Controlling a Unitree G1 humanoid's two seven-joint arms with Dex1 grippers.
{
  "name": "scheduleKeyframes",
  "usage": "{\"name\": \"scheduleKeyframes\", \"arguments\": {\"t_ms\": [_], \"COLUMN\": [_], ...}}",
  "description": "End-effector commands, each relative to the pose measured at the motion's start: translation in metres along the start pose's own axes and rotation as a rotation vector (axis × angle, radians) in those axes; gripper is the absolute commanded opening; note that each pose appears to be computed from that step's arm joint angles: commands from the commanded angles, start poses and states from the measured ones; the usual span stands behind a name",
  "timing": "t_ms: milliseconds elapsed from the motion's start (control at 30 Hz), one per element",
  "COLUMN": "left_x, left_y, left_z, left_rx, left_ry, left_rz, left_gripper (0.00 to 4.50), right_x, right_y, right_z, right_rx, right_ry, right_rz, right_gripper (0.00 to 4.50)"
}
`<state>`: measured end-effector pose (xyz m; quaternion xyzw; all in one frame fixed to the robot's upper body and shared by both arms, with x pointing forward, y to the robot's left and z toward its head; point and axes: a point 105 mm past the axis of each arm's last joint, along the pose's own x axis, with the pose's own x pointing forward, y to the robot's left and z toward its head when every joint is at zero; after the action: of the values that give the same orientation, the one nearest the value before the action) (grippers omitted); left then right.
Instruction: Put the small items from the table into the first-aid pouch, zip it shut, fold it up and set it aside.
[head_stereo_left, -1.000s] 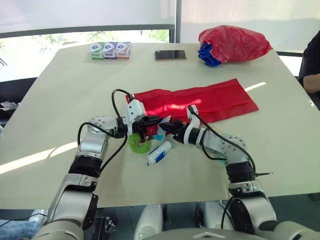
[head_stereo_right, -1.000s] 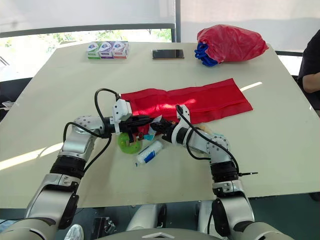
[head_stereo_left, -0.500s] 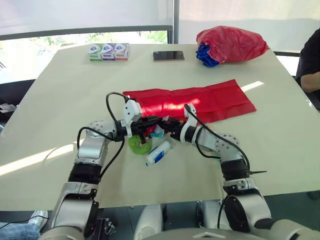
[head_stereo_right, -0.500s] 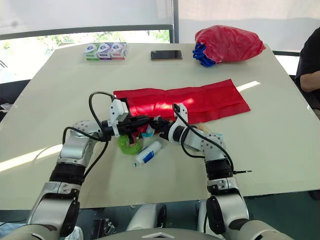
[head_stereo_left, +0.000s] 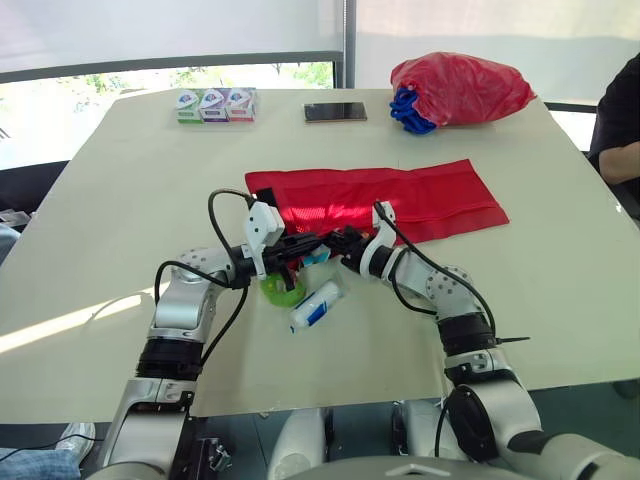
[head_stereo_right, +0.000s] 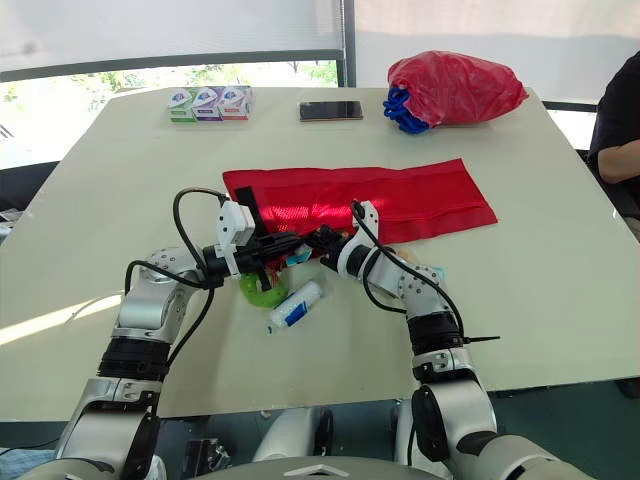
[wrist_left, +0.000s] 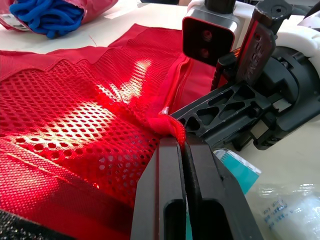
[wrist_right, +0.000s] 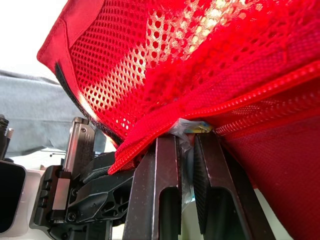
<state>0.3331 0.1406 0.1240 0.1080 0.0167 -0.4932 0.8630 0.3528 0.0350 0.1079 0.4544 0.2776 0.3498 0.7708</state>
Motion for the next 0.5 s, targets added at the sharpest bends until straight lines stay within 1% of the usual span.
{"name": "scheduleKeyframes", "arguments": {"t_ms": [33, 133, 233, 433, 500], "left_x": [0.008, 0.01, 0.01, 0.003, 0.002], "left_y": [-0.022, -0.02, -0.012, 0.004, 0.007], "left_z": [0.003, 0.004, 0.007, 0.003, 0.001], "left_rx": [-0.002, -0.013, -0.029, -0.095, -0.111], "left_ry": [-0.021, -0.031, -0.041, -0.036, -0.03], "left_rz": [-0.101, -0.086, -0.054, -0.008, -0.008], "left_gripper": [0.11, 0.11, 0.11, 0.11, 0.0], "right_x": [0.013, 0.014, 0.013, 0.001, -0.003], "right_y": [0.043, 0.041, 0.023, 0.011, 0.01], "right_z": [0.019, 0.009, 0.002, 0.009, 0.009], "right_rx": [0.058, -0.012, -0.133, -0.161, -0.186], "right_ry": [-0.125, -0.073, -0.041, -0.051, -0.036], "right_rz": [0.141, 0.112, 0.009, -0.031, -0.038], "right_gripper": [0.0, 0.0, 0.0, 0.0, 0.88]}}
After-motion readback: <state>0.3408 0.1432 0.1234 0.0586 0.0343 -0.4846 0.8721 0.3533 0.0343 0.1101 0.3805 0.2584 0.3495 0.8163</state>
